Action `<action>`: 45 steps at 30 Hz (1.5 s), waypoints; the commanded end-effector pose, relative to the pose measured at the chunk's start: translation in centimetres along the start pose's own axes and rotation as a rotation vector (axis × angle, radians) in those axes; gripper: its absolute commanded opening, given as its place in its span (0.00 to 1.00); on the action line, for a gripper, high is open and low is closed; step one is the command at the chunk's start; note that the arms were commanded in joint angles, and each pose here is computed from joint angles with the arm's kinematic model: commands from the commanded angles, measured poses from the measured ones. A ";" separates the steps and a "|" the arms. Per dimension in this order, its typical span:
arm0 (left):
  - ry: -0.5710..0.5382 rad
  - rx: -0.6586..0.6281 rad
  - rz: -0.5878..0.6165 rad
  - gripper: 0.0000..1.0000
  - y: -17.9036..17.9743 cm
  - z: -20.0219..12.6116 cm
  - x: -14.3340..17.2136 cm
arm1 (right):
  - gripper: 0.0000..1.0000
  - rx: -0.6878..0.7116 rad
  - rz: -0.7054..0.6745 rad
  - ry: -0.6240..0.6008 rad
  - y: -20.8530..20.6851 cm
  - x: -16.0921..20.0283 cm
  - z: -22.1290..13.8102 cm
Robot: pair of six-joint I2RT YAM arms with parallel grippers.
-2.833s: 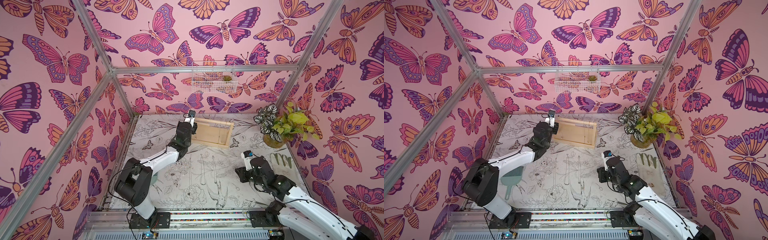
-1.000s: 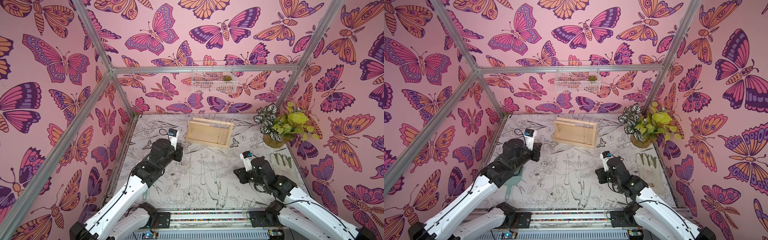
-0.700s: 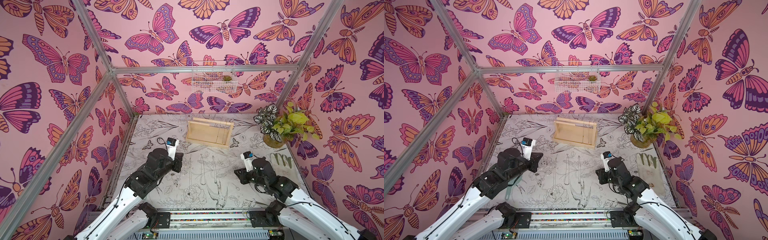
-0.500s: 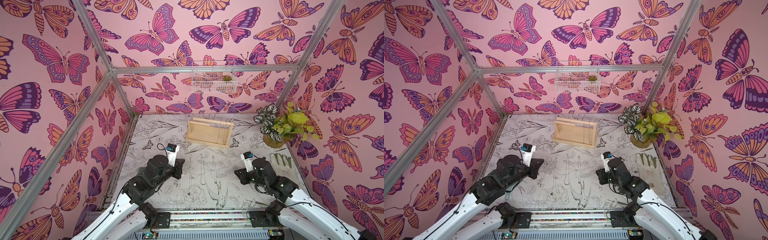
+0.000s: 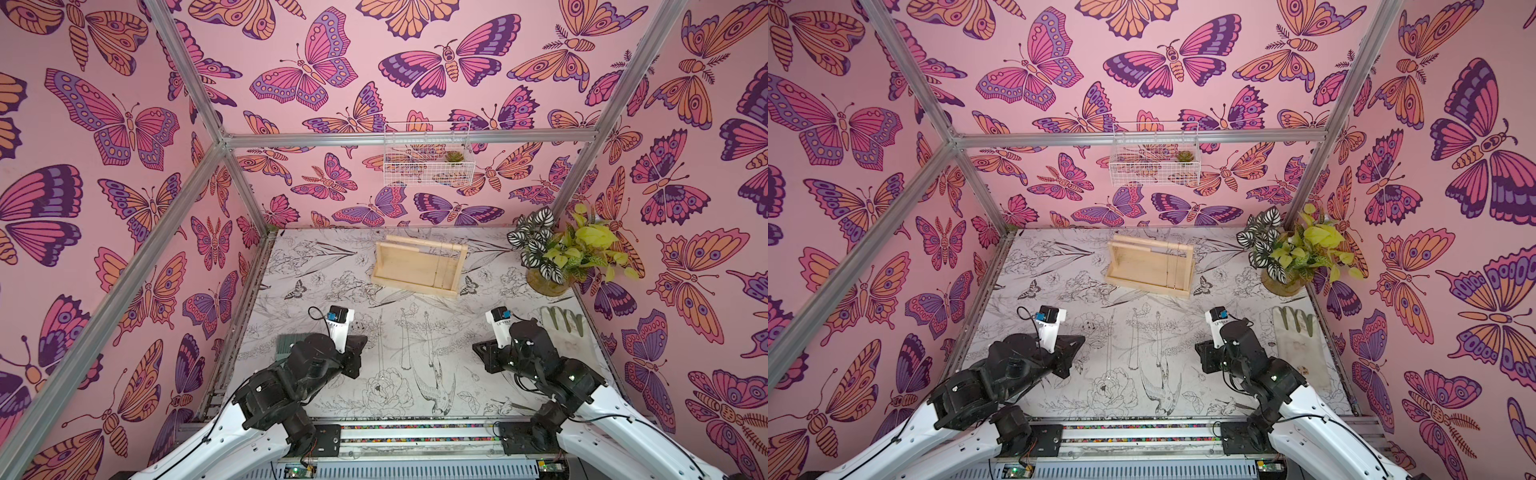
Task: Take the necklace off the jewelry display stand
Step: Place the necklace at the center of the board.
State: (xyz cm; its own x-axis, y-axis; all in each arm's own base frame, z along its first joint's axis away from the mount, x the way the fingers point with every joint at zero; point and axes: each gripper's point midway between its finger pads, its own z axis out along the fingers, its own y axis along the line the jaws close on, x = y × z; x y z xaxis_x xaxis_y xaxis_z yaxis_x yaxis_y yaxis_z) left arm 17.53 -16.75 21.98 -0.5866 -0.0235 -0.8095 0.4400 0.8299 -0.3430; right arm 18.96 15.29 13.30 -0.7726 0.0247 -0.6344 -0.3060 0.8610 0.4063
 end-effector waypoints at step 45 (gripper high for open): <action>0.029 -0.311 0.111 0.05 4.3 2.0 0.0 | 0.17 -0.009 0.056 0.056 -0.4 1.9 1.9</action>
State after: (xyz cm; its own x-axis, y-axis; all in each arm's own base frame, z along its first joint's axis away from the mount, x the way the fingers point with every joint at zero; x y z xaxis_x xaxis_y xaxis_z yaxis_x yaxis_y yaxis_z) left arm 19.62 -14.42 18.05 -0.6165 0.0758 -0.7837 0.2910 0.9468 -0.1373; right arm 18.47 15.40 10.45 -0.8195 0.0399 -0.5717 -0.2580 0.8651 0.4301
